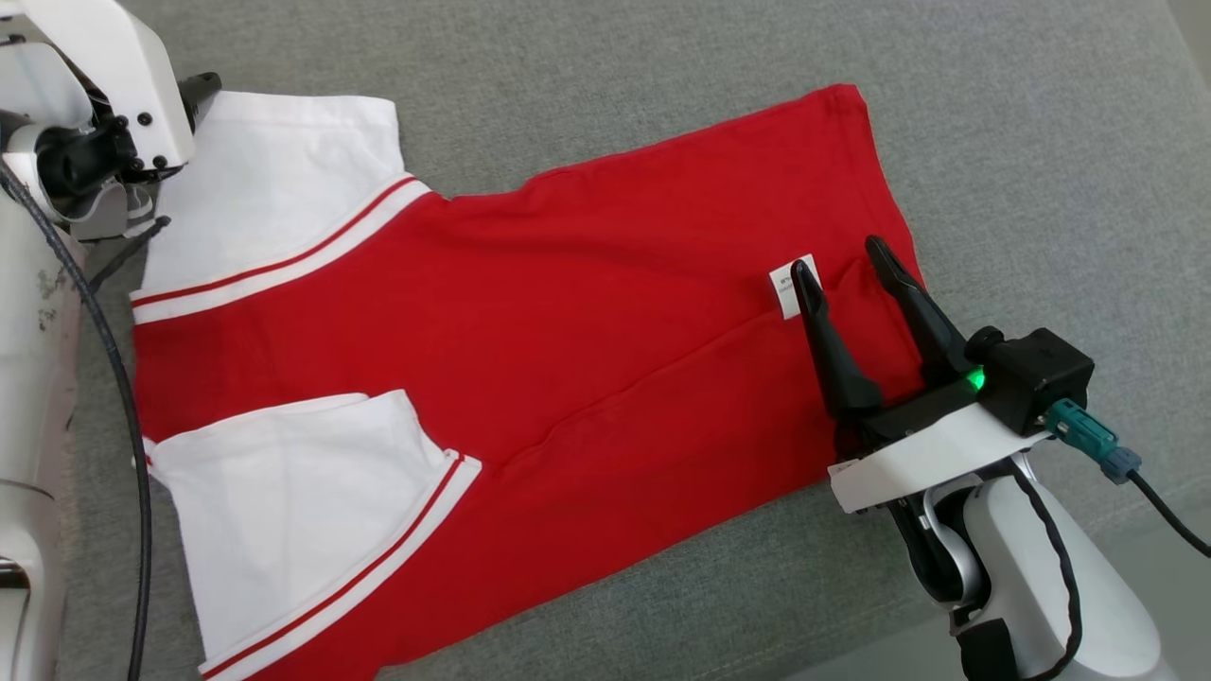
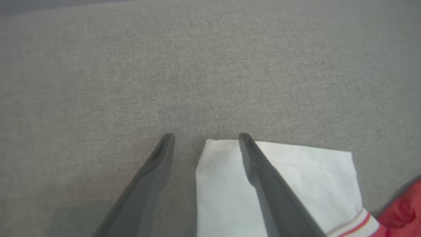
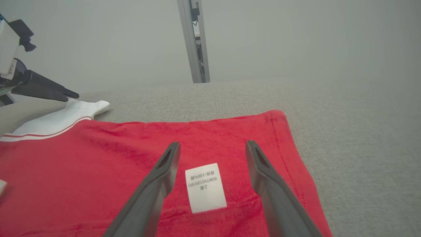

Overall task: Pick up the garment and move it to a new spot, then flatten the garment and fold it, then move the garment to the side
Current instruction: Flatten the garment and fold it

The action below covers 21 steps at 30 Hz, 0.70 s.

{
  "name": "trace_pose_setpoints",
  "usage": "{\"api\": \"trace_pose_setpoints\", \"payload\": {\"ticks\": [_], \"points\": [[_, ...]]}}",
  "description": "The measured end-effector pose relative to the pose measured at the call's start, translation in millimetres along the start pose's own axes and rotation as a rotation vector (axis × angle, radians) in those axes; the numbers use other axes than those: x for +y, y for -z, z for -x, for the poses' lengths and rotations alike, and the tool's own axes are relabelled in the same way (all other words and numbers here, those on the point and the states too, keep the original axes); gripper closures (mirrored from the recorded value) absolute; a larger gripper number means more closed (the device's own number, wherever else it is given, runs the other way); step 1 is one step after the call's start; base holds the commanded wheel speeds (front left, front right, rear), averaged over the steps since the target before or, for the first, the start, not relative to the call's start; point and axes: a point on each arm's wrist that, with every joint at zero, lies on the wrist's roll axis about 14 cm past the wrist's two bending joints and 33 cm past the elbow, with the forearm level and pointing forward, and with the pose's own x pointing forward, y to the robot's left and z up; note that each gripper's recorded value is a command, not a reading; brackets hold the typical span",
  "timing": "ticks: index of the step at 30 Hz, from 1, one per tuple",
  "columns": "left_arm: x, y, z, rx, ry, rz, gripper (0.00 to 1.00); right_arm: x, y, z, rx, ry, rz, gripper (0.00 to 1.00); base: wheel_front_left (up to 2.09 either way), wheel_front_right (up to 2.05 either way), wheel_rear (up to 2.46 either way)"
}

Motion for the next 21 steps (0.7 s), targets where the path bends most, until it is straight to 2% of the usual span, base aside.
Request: {"api": "trace_pose_setpoints", "payload": {"ticks": [5, 6, 7, 8, 9, 10, 16, 21], "points": [[5.6, 3.9, -12.5, 0.046, -0.033, -0.036, 0.01, -5.4, 5.4, 0.9, 0.015, 0.019, 0.000, 0.00, 0.00, 0.00, 0.00], [6.5, 6.2, -13.6, 0.058, -0.038, -0.040, 0.16, -6.2, 5.8, 1.4, 0.016, 0.023, -0.002, 0.00, 0.00, 0.00, 0.00], [7.4, 7.0, -13.9, 0.064, -0.045, -0.051, 0.45, -6.5, 5.6, 1.7, 0.016, 0.025, -0.003, 0.00, 0.00, 0.00, 0.00], [8.3, 6.7, -13.4, 0.066, -0.052, -0.061, 0.62, -6.7, 5.1, 1.9, 0.015, 0.026, -0.003, 0.00, 0.00, 0.00, 0.00], [9.0, 7.2, -12.9, 0.070, -0.055, -0.061, 0.93, -6.8, 4.5, 2.0, 0.013, 0.027, -0.003, 0.00, 0.00, 0.00, 0.00], [9.7, 8.6, -12.6, 0.077, -0.058, -0.065, 1.00, -6.8, 4.3, 2.2, 0.012, 0.028, -0.004, 0.00, 0.00, 0.00, 0.00], [9.6, 5.8, -7.4, 0.062, -0.051, -0.085, 1.00, -8.5, 1.7, 2.1, 0.005, 0.033, -0.005, 0.00, 0.00, 0.00, 0.00], [4.2, -8.3, 0.7, -0.019, -0.025, -0.094, 1.00, -5.8, -0.7, -0.7, -0.002, 0.022, 0.001, 0.00, 0.00, 0.00, 0.00]]}}
